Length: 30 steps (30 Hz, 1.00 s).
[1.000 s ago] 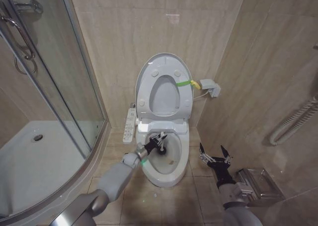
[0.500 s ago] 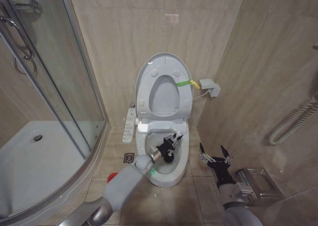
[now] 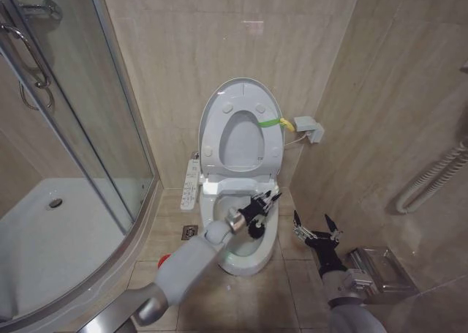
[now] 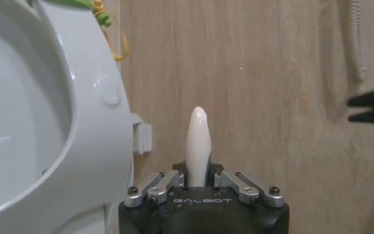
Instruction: Open the toilet lid, clean the toilet bowl with a toilet brush, close the toilet lid, and flush.
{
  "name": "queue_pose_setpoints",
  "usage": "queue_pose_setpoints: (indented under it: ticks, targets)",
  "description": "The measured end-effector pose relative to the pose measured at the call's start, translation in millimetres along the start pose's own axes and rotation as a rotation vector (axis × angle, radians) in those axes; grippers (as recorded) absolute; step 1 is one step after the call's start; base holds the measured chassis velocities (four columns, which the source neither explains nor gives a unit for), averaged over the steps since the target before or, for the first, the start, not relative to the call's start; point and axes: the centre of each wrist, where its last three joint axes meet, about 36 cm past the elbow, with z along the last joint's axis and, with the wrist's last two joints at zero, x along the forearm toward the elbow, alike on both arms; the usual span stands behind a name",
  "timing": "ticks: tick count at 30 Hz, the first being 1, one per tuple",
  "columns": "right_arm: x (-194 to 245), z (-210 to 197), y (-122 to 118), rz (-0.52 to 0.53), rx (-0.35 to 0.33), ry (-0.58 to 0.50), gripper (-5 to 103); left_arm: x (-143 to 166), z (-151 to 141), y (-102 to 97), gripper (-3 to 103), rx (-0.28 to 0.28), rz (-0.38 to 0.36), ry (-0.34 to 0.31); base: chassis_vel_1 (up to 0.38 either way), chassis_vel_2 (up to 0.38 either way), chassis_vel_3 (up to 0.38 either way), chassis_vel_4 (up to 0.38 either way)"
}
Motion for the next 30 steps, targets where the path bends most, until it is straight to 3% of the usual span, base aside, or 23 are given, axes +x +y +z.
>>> queue_pose_setpoints:
  ticks: [4,12,19,23,27,30]
  targets:
    - [0.0,0.0,0.0,0.000,0.000,0.000,100,-18.8,-6.3,-21.0,20,0.036,-0.022,-0.012,0.000,0.000,0.000,0.000]
    - [0.0,0.0,0.0,0.000,0.000,0.000,100,-10.9,12.0,-39.1,20,0.068,-0.029,0.016,0.000,0.000,0.000,0.000]
    - [0.0,0.0,0.0,0.000,0.000,0.000,100,10.5,37.5,-22.4,20,0.060,-0.026,0.049,0.000,0.000,0.000,0.000]
    - [0.0,0.0,0.0,0.000,0.000,0.000,100,19.4,46.3,1.7,20,0.038,-0.017,0.058,0.000,0.000,0.000,0.000]
    - [0.0,0.0,0.0,0.000,0.000,0.000,100,14.7,48.4,20.5,20,0.008,-0.003,0.046,0.000,0.000,0.000,0.000]
    - [0.0,0.0,0.0,0.000,0.000,0.000,100,4.8,44.6,22.9,20,0.004,0.004,0.029,0.000,0.000,0.000,0.000]
